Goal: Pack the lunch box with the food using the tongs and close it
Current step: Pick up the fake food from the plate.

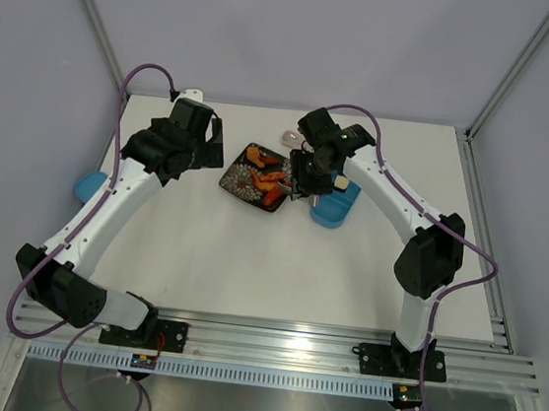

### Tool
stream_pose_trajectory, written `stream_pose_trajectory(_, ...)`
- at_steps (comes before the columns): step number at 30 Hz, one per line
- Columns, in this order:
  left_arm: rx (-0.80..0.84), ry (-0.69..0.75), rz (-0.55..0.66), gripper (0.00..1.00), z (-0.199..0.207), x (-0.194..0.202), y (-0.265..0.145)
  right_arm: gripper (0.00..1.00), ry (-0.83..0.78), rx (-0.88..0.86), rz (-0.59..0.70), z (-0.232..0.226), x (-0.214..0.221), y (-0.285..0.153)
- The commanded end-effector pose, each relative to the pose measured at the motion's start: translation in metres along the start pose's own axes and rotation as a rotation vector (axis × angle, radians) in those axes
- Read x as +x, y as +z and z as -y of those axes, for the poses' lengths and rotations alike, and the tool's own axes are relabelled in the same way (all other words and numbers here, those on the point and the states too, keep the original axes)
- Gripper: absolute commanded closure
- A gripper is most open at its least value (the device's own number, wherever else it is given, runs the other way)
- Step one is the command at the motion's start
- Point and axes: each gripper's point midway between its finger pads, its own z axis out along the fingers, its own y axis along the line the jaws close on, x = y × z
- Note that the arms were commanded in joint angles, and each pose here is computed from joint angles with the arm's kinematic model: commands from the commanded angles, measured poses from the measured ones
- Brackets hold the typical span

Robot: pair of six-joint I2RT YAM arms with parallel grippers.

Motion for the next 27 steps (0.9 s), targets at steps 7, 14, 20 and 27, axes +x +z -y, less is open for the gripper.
stream_pose_trajectory(7, 0.023, -0.039, 0.055, 0.01, 0.002, -0.013, -0.006, 0.48, -0.005, -0.097, 0.028, -0.03, 0.0, -0.013)
stream_pose_trajectory(14, 0.021, -0.037, 0.053, 0.01, 0.001, -0.012, -0.006, 0.48, -0.024, -0.096, 0.039, -0.033, -0.012, -0.003)
stream_pose_trajectory(20, 0.014, -0.036, 0.052, 0.01, -0.001, -0.01, -0.006, 0.48, -0.027, -0.09, 0.048, -0.033, -0.015, -0.007)
stream_pose_trajectory(27, 0.015, -0.035, 0.05, 0.01, -0.001, -0.009, -0.005, 0.45, 0.027, -0.071, 0.049, -0.032, -0.007, -0.014)
